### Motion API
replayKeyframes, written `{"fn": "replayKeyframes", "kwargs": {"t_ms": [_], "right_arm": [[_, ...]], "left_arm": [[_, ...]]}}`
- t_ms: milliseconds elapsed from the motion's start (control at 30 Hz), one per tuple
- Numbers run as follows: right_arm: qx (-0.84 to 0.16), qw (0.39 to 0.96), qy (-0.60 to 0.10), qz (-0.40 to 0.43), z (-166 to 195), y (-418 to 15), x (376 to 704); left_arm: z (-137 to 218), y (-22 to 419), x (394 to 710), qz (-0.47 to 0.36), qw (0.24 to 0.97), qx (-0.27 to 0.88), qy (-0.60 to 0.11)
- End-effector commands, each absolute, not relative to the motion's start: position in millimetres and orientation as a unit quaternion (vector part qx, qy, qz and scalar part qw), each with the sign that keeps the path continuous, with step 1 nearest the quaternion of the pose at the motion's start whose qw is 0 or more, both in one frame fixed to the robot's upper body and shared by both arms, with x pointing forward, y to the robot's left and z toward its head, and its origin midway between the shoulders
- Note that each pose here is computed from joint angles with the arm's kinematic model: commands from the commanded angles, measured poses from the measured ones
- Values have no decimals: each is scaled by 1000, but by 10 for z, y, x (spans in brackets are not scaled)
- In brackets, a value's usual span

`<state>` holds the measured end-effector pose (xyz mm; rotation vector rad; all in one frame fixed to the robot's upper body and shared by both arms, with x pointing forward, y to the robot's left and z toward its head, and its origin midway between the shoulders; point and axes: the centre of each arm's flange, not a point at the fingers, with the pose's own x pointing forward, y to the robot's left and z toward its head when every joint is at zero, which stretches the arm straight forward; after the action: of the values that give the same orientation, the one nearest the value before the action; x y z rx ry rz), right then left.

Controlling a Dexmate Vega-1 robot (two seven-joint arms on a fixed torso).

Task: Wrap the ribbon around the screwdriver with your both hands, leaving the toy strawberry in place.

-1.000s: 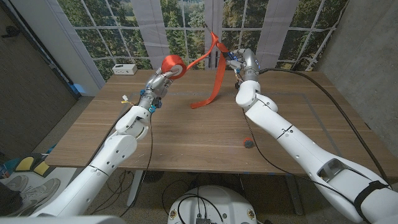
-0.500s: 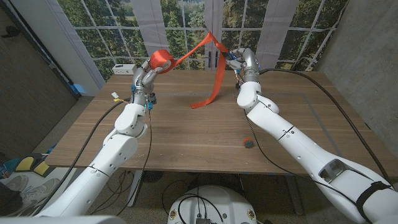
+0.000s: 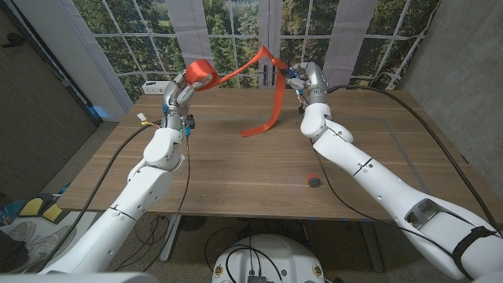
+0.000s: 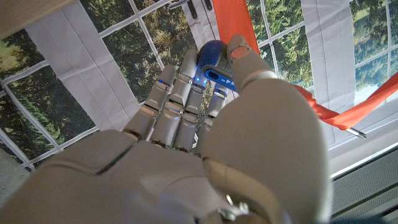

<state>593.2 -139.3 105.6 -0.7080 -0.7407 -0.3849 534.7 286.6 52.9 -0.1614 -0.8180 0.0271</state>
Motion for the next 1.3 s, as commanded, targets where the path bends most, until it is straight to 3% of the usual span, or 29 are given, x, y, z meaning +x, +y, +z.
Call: {"fn": "replayKeyframes", "kwargs": {"t_ms": [33, 200, 667, 1300], "right_arm": [[-435, 823, -313, -187, 1049, -1465, 5914], [-480, 810, -284, -182, 1055, -1479, 5890], [-575, 765, -244, -160, 997, -1492, 5829], [-588, 795, -128, -74, 788, -1493, 6018]], "left_arm": [[595, 3025, 5270, 68, 929, 5, -363], [676, 3100, 5225, 58, 946, 59, -313], [736, 3186, 5101, 93, 944, 144, -281], [647, 3203, 5106, 83, 949, 192, -237]]}}
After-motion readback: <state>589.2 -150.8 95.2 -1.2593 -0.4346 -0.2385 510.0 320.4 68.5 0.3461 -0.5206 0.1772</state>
